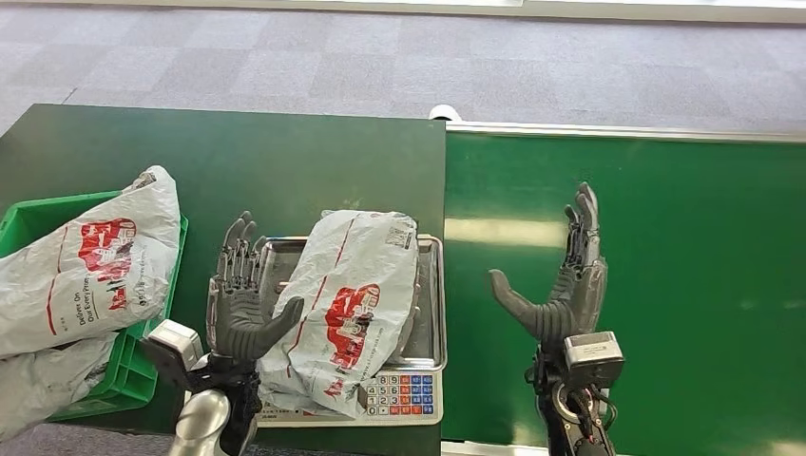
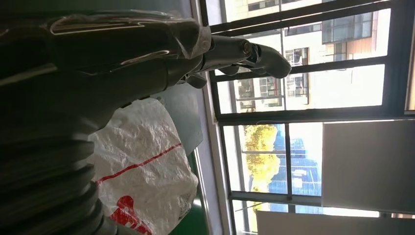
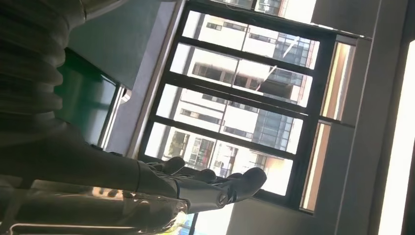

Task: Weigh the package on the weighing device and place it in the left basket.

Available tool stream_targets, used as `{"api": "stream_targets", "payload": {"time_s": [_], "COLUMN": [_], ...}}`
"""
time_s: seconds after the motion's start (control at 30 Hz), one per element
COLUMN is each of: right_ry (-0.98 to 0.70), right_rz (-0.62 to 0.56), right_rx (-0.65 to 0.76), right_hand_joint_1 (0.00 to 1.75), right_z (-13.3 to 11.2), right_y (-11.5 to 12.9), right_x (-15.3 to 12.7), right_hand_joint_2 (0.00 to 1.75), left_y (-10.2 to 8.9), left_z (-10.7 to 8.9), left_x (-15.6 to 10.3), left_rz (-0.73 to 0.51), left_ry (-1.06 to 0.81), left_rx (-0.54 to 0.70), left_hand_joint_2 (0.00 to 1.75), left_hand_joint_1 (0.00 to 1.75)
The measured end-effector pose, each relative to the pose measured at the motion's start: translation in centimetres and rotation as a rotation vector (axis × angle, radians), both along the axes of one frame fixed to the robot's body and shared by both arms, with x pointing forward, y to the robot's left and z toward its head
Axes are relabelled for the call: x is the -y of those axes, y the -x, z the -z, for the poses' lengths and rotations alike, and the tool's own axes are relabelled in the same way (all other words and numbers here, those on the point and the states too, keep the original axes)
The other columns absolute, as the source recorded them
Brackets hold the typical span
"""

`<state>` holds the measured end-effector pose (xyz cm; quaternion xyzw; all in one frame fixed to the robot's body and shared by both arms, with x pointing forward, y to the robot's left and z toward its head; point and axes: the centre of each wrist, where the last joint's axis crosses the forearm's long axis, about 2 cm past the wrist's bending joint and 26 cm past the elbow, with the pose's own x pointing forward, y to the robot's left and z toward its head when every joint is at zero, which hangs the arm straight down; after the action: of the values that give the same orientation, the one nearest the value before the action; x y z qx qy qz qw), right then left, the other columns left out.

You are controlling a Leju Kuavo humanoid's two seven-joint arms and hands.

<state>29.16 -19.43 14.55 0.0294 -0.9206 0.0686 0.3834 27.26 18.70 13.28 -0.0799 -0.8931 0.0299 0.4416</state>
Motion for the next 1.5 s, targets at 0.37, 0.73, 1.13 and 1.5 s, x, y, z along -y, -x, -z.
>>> {"api": "stream_targets", "payload": {"time_s": [0.37, 0.73, 1.13, 1.5], "right_ry": [-0.085, -0.071, -0.048, -0.058], "right_rz": [0.053, 0.058, 0.016, 0.018], "right_rx": [-0.138, -0.159, -0.164, -0.175], "right_hand_joint_1": [0.0, 0.0, 0.0, 0.0], "right_z": [2.0, 2.5, 2.8, 3.1], "right_y": [0.5, 1.0, 1.0, 1.2], "right_x": [2.4, 2.5, 2.3, 2.6], "right_hand_joint_2": [1.75, 1.75, 1.75, 1.75], "left_y": [0.1, 0.4, 1.1, 1.2], "left_z": [-0.1, 0.2, 0.8, 0.9], "left_x": [0.3, 0.3, 0.2, 0.2], "left_rz": [0.014, 0.017, 0.015, 0.018], "left_ry": [-0.011, -0.015, -0.019, -0.021], "left_rx": [0.014, 0.005, -0.002, -0.004], "left_hand_joint_2": [1.75, 1.75, 1.75, 1.75], "left_hand_joint_1": [0.0, 0.0, 0.0, 0.0]}}
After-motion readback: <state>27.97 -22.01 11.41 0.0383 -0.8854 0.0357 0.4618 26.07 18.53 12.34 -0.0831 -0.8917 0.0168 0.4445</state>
